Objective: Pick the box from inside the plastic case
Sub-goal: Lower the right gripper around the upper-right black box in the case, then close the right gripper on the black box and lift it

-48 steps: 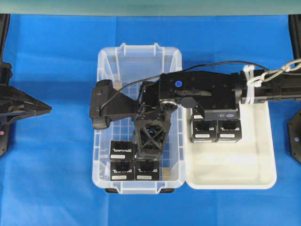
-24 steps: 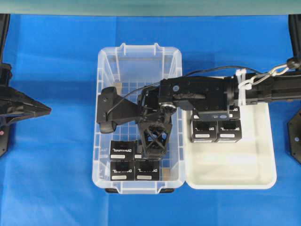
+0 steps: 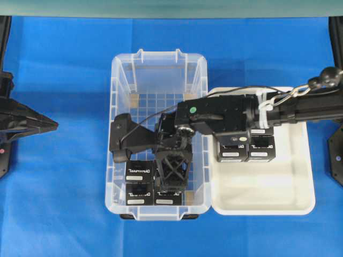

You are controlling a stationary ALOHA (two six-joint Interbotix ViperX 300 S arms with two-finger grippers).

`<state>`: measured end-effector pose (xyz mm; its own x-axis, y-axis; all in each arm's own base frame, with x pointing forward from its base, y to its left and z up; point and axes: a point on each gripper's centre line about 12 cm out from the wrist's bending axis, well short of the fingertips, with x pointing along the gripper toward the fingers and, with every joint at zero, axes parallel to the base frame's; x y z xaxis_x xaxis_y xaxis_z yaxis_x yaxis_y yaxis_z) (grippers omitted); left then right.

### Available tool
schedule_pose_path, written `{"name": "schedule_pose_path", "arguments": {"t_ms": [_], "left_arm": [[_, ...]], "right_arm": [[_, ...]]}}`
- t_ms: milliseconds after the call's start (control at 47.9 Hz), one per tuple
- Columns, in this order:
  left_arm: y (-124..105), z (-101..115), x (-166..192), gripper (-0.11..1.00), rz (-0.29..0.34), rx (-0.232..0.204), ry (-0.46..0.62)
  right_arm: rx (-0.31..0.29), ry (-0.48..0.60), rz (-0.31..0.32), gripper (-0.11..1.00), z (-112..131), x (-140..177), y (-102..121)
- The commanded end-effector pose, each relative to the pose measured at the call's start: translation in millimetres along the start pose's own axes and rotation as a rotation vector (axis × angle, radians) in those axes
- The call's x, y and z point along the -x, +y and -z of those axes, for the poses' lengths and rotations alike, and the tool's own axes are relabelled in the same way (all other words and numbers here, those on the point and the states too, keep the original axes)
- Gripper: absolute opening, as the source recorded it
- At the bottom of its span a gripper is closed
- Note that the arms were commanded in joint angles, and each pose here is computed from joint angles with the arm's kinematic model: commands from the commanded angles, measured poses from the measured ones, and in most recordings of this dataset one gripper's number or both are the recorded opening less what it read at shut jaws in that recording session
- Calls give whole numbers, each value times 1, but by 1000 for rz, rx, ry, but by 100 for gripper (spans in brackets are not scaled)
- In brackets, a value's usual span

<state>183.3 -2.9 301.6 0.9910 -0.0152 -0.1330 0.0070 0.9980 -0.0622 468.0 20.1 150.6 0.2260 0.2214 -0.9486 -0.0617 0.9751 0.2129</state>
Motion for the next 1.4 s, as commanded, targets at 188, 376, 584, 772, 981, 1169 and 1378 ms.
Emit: {"name": "schedule_pose_path", "arguments": {"t_ms": [188, 376, 584, 772, 981, 1169, 1378], "left_arm": [[0, -13, 0, -6, -3, -1, -29], [0, -13, 0, -6, -5, -1, -29], [2, -13, -1, -6, -11, 0, -28], [2, -13, -1, -6, -14, 2, -29], [2, -12, -1, -6, -15, 1, -27], [3, -13, 0, -6, -20, 1, -30], [3, -15, 1, -6, -21, 0, -38]], "right_arm": [[-7, -4, -1, 100, 2, -12, -2], [-22, -1, 12, 100, 8, -15, -12], [0, -9, 35, 100, 7, -13, -28], [16, -5, 39, 100, 9, -14, -37], [27, -12, 43, 99, 8, -18, -39], [36, -61, 59, 88, -4, -6, -40], [32, -118, 75, 61, -18, 20, -48]]}}
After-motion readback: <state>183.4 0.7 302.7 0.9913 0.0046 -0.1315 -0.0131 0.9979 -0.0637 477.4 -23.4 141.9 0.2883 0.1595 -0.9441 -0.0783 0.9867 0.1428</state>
